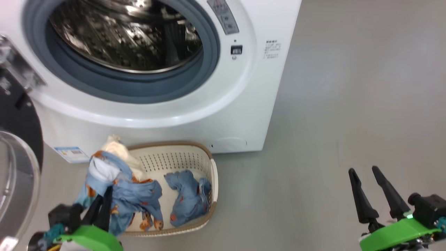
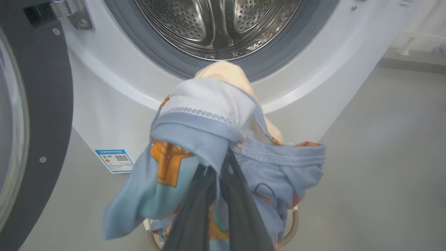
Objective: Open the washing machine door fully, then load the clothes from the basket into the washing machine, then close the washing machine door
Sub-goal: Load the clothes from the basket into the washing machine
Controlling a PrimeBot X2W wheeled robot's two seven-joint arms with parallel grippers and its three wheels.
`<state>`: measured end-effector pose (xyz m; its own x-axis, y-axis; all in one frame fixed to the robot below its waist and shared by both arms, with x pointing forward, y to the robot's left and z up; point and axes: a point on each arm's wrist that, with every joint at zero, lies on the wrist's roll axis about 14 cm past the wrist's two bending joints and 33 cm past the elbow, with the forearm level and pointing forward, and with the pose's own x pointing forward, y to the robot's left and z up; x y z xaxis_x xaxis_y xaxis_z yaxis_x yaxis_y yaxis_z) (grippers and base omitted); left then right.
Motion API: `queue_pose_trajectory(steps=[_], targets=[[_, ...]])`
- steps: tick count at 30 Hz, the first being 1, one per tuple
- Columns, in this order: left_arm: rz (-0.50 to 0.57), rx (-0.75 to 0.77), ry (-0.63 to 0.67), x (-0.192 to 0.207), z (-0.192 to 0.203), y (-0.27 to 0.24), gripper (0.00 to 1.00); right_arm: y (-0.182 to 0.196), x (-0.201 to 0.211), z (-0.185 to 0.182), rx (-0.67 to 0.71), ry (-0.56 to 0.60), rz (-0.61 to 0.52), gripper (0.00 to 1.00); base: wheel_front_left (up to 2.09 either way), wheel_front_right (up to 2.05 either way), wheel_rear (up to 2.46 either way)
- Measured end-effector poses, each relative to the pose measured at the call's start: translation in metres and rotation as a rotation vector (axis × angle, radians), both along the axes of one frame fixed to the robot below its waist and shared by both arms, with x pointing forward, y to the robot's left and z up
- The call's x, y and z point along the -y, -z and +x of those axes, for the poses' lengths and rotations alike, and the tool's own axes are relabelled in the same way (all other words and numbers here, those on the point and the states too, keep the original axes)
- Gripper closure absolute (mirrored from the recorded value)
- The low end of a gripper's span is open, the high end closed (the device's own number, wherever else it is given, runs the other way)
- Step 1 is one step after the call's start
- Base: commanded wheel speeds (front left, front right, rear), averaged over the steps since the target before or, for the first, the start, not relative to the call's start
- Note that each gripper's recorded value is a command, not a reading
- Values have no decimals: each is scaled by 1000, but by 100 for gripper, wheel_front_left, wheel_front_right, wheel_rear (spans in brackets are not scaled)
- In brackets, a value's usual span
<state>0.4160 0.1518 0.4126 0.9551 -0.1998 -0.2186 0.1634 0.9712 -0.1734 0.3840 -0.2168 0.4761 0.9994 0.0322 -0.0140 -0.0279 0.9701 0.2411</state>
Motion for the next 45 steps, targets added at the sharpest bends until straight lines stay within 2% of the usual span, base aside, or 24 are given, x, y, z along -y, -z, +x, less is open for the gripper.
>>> queue_pose_trajectory(steps=[15, 29, 34, 45], targets=[[16, 175, -93, -21, -68, -53, 100, -17, 7, -41, 46, 19, -1, 0, 0, 0, 0], [13, 194, -112, -22, -69, -58, 100, -16, 8, -38, 45, 23, -2, 0, 0, 0, 0], [4, 226, -90, -13, -44, -67, 100, -9, 8, -33, 22, 25, 0, 0, 0, 0, 0], [10, 336, -10, 13, 62, -97, 100, 2, 6, 11, 4, 26, 10, 0, 0, 0, 0]])
